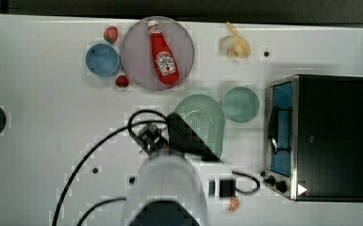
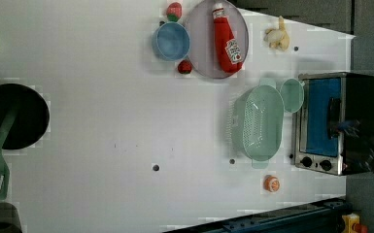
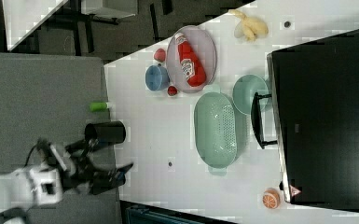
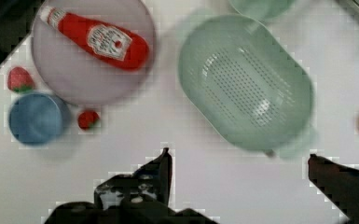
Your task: Drag strainer left to right.
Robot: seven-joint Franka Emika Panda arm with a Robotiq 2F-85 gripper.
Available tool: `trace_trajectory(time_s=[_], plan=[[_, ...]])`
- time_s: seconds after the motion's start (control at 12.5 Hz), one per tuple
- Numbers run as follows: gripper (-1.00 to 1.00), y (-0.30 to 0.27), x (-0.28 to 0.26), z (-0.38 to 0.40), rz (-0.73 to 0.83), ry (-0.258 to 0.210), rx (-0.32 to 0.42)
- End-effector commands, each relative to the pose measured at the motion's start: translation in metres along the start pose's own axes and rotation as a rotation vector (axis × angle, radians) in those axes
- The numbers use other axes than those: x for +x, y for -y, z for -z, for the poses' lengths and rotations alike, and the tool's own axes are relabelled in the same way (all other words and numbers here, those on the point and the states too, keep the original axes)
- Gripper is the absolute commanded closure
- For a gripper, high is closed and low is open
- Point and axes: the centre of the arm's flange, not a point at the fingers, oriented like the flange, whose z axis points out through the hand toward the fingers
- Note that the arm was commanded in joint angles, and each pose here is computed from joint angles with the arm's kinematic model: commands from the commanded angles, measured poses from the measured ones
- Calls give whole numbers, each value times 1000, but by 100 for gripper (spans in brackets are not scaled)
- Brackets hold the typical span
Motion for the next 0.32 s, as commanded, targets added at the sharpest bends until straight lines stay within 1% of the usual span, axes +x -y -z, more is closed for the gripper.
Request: trace_trajectory(time_s=[0.08, 0.24, 0.32], plan=[[-100, -22, 12, 32, 41, 34, -62], [-100, -28, 24, 49, 62, 33, -42], [-100, -30, 28, 50, 105, 38, -40]])
